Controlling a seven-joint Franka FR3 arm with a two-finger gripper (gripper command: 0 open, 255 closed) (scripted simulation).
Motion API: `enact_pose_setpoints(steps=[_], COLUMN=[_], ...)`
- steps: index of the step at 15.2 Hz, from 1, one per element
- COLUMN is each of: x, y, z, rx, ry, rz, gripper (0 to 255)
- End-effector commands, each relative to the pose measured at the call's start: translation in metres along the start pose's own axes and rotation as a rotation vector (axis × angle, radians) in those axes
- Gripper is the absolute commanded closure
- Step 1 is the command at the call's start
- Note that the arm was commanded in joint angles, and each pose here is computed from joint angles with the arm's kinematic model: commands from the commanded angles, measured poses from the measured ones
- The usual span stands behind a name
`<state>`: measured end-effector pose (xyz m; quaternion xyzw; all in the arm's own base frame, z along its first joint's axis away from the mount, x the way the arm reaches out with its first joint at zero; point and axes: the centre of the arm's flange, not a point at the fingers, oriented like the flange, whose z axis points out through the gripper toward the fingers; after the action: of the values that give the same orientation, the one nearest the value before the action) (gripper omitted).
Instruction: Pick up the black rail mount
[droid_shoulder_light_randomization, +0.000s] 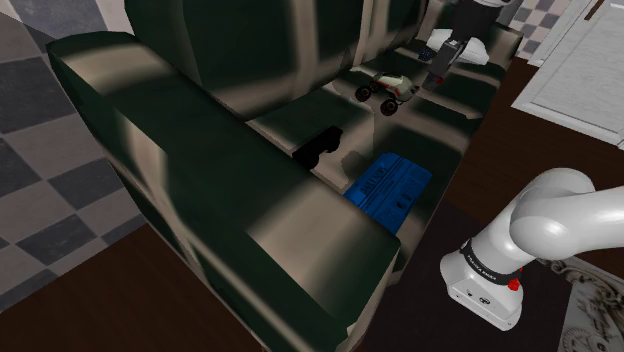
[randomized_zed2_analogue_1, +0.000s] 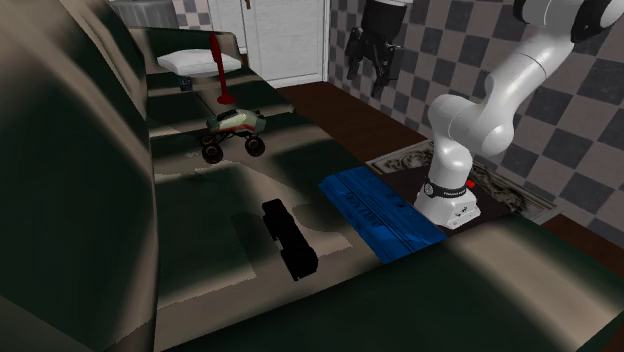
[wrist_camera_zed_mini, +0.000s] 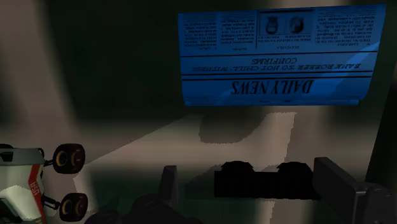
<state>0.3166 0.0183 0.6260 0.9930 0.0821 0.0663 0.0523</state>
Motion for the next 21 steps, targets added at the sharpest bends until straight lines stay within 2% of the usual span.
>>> enact_pose_setpoints(steps=[1,11,21], x=[0.000,0.093,0.174], y=[0.000,0.005,-0.042], z=[0.000,0.095,0.189], rx=[0.000,0.046,0.091], ry=[0.000,-0.002,-0.004], rz=[0.000,-0.520,-1.040], gripper=[0,0,0])
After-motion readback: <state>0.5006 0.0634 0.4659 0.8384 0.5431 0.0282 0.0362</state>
